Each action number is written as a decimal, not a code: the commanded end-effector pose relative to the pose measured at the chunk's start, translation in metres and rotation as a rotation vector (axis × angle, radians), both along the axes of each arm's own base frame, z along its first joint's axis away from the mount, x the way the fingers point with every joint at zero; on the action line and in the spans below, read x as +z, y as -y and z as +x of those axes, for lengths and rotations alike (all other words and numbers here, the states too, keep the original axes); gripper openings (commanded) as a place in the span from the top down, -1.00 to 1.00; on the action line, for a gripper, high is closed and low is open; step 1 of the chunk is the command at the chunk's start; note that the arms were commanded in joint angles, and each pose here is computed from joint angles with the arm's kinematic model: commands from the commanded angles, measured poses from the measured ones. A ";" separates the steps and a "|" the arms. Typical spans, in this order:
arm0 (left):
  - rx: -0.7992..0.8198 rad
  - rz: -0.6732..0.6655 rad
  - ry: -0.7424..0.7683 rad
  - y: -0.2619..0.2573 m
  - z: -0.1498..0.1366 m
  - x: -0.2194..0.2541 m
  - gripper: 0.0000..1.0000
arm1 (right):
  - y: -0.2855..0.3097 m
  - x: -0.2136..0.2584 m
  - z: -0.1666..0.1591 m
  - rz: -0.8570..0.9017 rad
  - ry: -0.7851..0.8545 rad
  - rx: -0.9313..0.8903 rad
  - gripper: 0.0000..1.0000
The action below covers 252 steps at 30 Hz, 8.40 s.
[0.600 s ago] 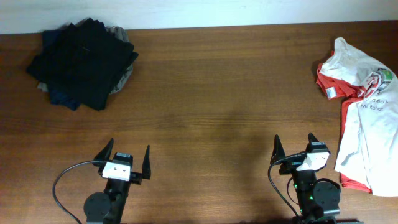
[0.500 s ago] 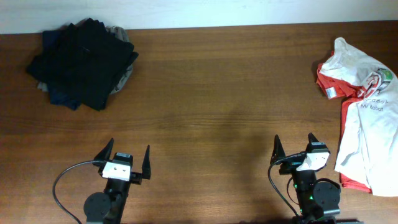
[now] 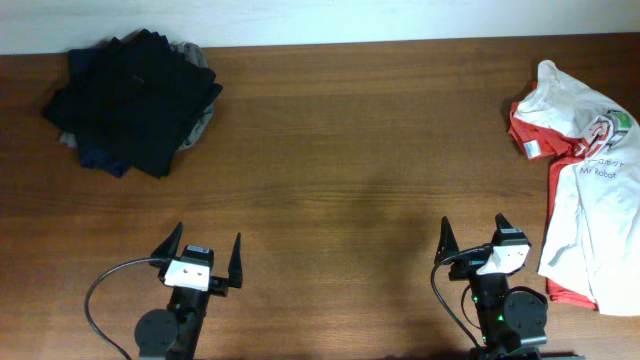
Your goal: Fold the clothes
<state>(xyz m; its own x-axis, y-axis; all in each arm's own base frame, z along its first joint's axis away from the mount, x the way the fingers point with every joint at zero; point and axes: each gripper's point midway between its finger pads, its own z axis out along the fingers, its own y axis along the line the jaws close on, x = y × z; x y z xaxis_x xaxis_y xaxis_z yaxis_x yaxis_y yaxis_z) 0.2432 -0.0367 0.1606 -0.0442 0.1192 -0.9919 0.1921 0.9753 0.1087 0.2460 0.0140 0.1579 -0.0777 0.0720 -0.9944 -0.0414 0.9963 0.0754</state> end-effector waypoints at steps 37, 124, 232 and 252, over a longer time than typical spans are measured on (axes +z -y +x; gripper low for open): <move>-0.005 0.018 0.005 0.000 0.000 -0.001 -0.99 | -0.099 0.017 -0.037 0.587 -0.142 0.584 -0.97; -0.005 0.018 0.005 0.000 0.000 -0.001 -0.98 | 0.218 -0.115 0.268 -0.082 -0.973 -0.237 -0.65; -0.005 0.018 0.005 0.000 0.000 -0.001 -0.99 | 0.224 0.065 0.272 0.018 -0.640 -0.483 0.92; -0.005 0.018 0.005 0.000 0.000 -0.001 -0.99 | 0.060 0.459 0.076 0.251 0.243 -0.028 0.92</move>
